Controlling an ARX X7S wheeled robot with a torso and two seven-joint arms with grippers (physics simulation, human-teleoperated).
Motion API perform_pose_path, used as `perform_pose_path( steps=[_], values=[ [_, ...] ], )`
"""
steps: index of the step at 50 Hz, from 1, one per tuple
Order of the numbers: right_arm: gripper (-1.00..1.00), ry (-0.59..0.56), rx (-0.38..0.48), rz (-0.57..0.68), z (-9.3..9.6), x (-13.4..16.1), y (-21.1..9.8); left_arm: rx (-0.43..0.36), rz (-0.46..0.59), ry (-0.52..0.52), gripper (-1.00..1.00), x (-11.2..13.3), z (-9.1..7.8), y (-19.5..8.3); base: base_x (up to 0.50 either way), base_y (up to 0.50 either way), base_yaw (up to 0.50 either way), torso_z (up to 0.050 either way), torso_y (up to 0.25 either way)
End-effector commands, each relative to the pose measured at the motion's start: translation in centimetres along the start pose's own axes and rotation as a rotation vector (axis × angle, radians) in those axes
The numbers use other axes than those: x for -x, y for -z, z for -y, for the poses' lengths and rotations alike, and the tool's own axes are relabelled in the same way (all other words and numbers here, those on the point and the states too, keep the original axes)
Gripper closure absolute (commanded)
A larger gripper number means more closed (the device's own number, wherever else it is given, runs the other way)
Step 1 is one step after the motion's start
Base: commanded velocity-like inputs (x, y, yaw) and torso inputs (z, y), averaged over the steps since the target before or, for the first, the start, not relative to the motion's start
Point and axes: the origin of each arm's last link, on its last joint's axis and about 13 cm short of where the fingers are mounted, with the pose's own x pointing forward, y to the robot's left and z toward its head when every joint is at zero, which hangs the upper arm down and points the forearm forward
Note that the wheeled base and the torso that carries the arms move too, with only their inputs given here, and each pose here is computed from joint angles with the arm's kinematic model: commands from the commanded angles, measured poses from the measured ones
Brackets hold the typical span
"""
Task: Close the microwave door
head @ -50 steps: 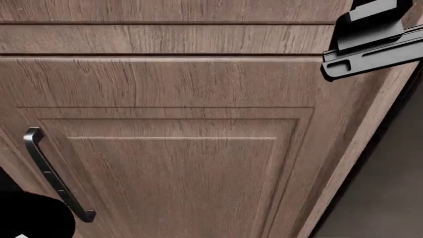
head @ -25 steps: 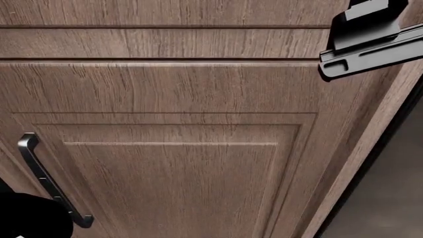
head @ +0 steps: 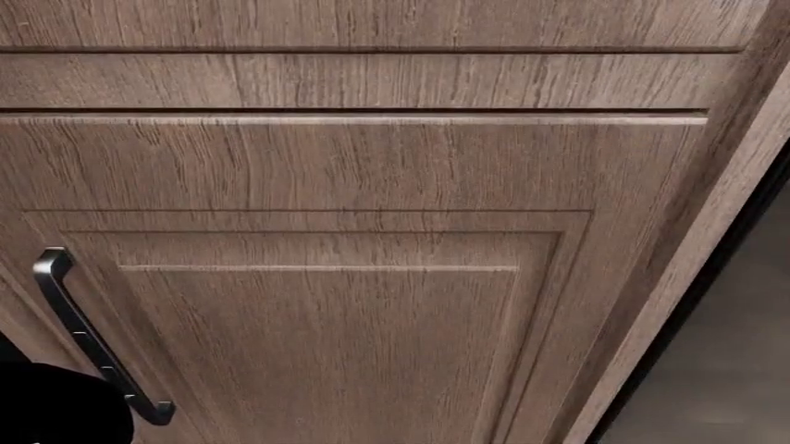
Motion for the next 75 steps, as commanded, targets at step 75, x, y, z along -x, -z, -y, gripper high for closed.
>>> perform_pose_path(
  steps=[75],
  values=[
    [-1.0, 0.082, 0.198, 0.015, 7.1, -10.6, -4.5, -0.006, -0.013, 0.002, -1.0, 0.2, 0.1, 0.2, 0.0, 0.0, 0.0, 0.0, 0.0]
  ],
)
